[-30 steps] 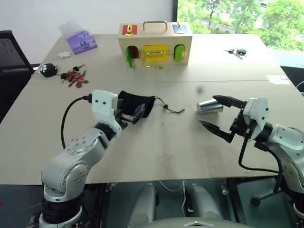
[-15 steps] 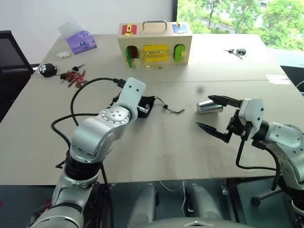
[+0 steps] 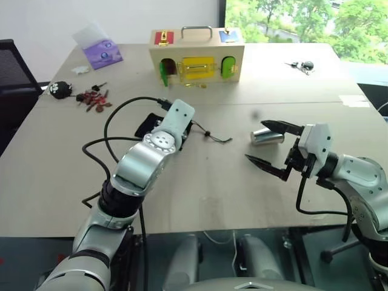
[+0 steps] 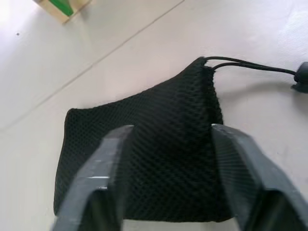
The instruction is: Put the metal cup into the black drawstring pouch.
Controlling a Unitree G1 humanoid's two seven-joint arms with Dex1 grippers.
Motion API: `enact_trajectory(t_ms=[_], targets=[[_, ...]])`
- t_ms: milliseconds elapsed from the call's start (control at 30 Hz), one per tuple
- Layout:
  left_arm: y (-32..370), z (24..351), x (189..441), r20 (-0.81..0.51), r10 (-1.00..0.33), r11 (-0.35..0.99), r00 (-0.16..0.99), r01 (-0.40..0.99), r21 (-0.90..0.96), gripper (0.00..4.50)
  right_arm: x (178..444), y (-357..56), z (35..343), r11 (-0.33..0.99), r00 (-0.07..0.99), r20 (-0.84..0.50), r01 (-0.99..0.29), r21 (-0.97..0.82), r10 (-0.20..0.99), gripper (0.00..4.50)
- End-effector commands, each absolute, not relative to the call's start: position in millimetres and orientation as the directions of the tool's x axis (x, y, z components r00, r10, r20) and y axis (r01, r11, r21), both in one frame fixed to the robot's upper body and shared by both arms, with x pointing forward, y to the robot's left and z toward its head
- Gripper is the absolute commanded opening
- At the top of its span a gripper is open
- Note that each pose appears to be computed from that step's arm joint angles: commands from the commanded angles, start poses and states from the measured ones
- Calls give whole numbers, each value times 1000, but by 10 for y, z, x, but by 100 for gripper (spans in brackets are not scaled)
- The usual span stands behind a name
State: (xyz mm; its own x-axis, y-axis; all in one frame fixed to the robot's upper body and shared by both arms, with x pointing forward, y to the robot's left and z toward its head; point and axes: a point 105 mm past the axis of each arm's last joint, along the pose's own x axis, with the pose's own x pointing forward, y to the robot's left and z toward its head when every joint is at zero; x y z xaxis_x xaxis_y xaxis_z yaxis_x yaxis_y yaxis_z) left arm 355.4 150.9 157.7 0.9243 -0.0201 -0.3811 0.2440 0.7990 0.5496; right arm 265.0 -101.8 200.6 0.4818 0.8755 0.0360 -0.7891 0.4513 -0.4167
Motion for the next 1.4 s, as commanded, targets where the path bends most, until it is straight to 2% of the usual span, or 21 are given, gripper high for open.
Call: enact_trajectory(t_ms=[33,100,133,233,433,500,600,733,767,800,867,1000,1100,1400], targets=[[1666,1755,3467,-312,-167,703,935,335,627,103,2613,-978,2057,433,453,63,-790,-433,889,450],[1760,1762,3422,-311,-227,643,923,382,664,10,2614,-970,2041,428,446,65,-795,-429,893,450],[1766,1765,3394,-311,-270,616,911,412,672,2,2616,-969,2035,427,444,65,-796,-429,894,450],[1723,1766,3241,-318,-456,514,831,537,669,2,2624,-970,2018,423,440,66,-798,-428,896,450],[1994,1702,3194,-341,-432,497,835,536,682,2,2625,-970,1986,415,430,67,-804,-427,901,450],[2011,1749,3173,-304,-453,568,838,534,627,2,2627,-958,1981,412,425,70,-806,-425,902,450],[2048,1773,3148,-283,-421,614,862,500,611,83,2635,-952,1980,409,421,72,-806,-427,904,450],[2047,1780,3062,-248,-327,602,912,403,689,292,2652,-968,1976,407,420,70,-806,-429,905,450],[2027,1779,3036,-241,-313,608,919,388,693,320,2653,-970,1974,407,420,70,-806,-430,905,450],[2022,1786,3013,-230,-280,617,932,358,700,385,2654,-973,1975,407,420,69,-806,-430,905,450],[2051,1828,3003,-178,-159,625,971,239,743,385,2654,-975,1977,407,421,68,-806,-429,905,450],[1806,1739,3005,-233,-115,665,966,249,704,385,2641,-953,2009,401,415,66,-809,-429,908,450],[1807,1702,3051,-263,-45,669,964,225,709,385,2645,-950,2026,399,415,61,-809,-432,908,450],[1672,1666,3367,-246,39,589,968,177,789,385,2632,-963,2019,416,434,60,-804,-425,899,450]])
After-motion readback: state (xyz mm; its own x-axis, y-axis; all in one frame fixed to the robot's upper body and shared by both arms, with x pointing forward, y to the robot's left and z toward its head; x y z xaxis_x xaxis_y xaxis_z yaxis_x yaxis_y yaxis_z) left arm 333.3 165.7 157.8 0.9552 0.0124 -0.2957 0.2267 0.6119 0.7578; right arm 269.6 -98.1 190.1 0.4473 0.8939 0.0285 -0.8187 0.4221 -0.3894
